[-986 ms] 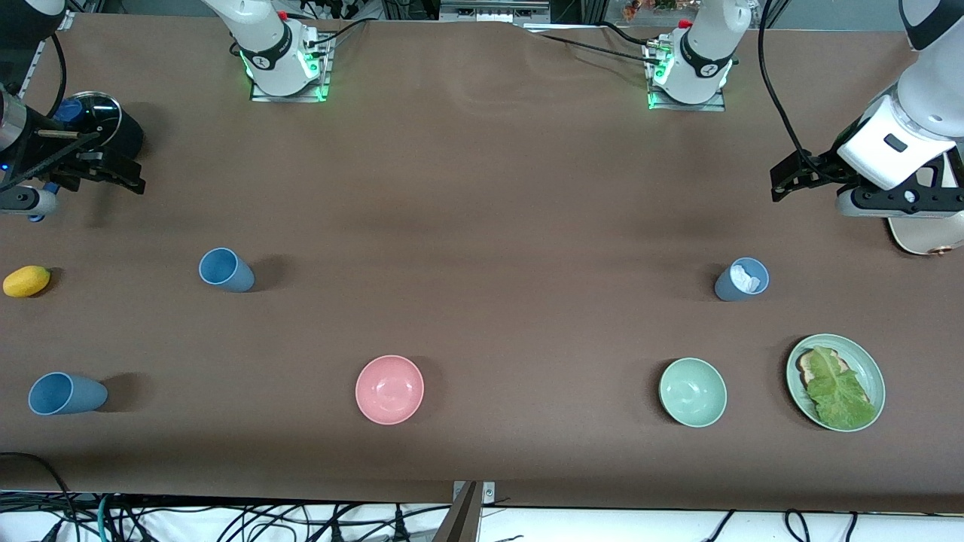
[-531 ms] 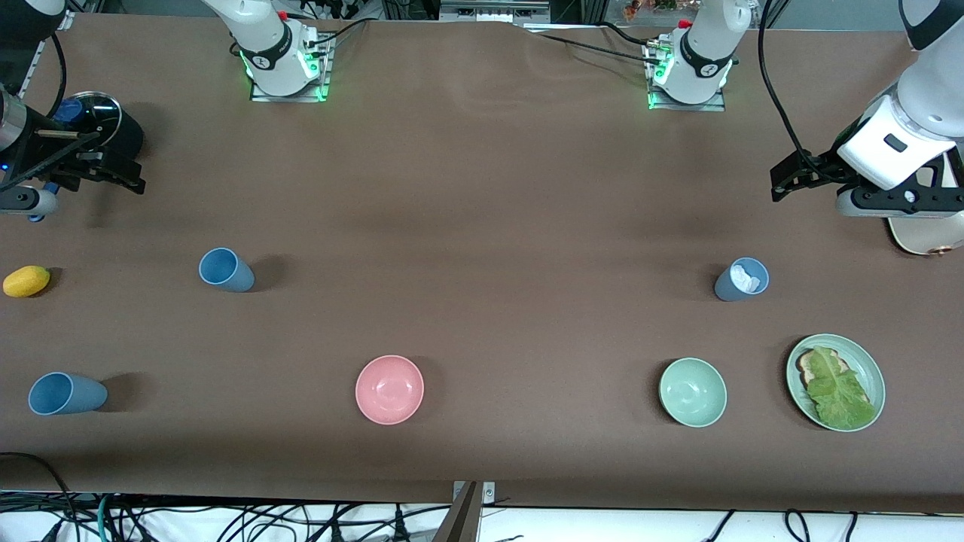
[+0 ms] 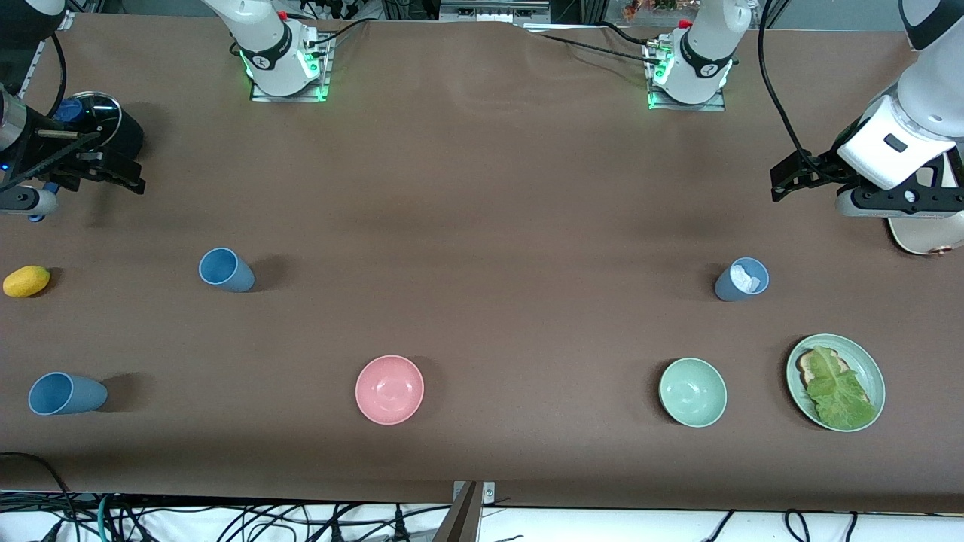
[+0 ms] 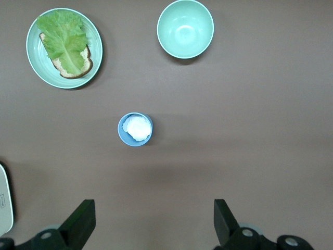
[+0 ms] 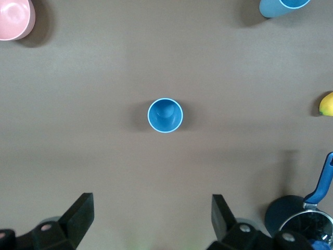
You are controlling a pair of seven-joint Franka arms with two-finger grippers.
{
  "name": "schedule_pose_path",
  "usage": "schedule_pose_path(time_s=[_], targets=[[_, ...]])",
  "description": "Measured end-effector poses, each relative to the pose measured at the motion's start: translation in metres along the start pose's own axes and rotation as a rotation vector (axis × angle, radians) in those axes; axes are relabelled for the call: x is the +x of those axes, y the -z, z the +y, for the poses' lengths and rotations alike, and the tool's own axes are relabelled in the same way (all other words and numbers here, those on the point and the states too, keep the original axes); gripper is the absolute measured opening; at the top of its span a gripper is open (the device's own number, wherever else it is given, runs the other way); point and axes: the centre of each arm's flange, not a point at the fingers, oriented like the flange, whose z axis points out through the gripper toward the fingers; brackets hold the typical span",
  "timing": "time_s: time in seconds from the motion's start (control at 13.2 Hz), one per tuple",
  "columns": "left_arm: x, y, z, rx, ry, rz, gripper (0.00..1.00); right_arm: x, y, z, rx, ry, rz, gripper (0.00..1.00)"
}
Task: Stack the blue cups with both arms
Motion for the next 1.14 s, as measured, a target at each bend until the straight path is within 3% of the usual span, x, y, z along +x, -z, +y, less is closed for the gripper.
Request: schedule_pose_path(time_s=[0.3,0.45,0.68,0.91,1.14], targets=[[0.000,0.000,0.000,0.000,0.000,0.000,1.00,0.001,-0.003,0.001,0.000,-0.001,-0.006,1.00],[0.000,0.000,0.000,0.000,0.000,0.000,1.00,0.007,-0.017,0.002,-0.002,-0.003,-0.034,1.00],[0.000,0.000,0.000,0.000,0.000,0.000,1.00,0.022,-0.050,0.004,-0.009,-0.004,-0.093,1.00],[0.000,0.000,0.000,0.000,0.000,-0.002,1.00,0.046,-0.114,0.009,-0.008,-0.011,-0.194,1.00],[0.000,-0.001,0.000,0.000,0.000,-0.007,1.00,0.073,-0.182,0.025,-0.001,-0.037,-0.237,1.00]])
